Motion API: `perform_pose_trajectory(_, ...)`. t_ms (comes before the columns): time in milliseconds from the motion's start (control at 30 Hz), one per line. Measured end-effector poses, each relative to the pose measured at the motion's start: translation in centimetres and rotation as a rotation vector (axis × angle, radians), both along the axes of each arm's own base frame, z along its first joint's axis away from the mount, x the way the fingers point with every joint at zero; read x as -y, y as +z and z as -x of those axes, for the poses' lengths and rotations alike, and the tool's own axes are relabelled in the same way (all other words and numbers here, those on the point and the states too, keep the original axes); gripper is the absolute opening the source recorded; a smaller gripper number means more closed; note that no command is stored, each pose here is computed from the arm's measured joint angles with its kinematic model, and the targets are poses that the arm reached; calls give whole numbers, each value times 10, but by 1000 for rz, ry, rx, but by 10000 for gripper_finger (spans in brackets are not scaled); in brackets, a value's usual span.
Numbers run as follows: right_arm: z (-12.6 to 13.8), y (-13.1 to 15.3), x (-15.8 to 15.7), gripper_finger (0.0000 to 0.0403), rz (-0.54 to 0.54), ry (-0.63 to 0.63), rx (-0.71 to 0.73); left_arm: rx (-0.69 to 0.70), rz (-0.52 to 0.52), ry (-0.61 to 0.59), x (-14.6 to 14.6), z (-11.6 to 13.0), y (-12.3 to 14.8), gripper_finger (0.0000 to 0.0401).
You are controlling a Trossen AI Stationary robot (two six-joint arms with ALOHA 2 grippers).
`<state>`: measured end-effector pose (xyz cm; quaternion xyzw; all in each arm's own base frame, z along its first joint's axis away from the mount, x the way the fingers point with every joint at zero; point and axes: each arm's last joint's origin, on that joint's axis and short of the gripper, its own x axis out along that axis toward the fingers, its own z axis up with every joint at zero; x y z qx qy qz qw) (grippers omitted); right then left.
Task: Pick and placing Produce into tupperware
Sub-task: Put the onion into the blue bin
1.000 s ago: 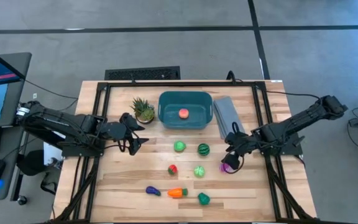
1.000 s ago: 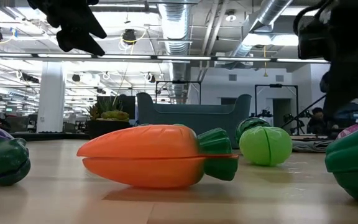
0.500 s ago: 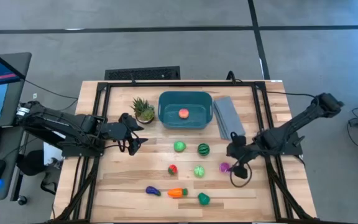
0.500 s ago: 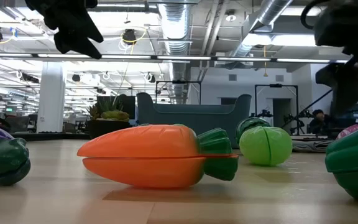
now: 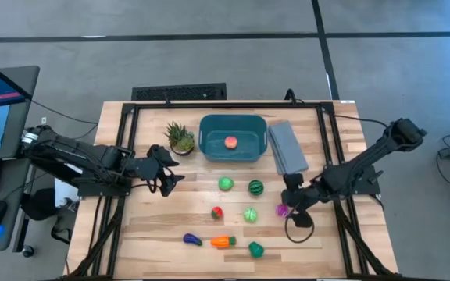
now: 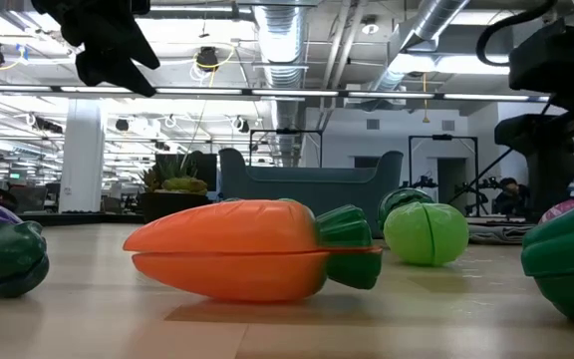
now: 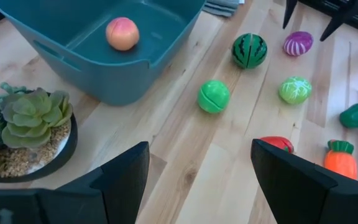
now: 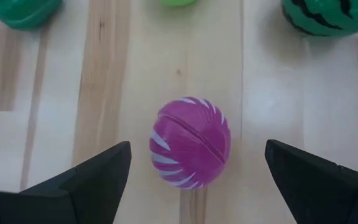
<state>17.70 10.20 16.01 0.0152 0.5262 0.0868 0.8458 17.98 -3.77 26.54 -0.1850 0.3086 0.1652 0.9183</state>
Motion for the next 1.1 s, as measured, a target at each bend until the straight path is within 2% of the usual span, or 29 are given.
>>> perform_pose_trajectory(333, -9, -10, -5, 393, 21, 61, 18, 5, -5, 17, 0, 0, 0, 271)
perform_pose_trajectory(533, -10, -20, -7, 393, 23, 78, -39, 6, -4, 17, 0, 0, 0, 271)
perform_pose_trajectory(1100, -20, -19, 0, 388, 38, 30, -7, 0, -5, 16, 0, 0, 0, 271)
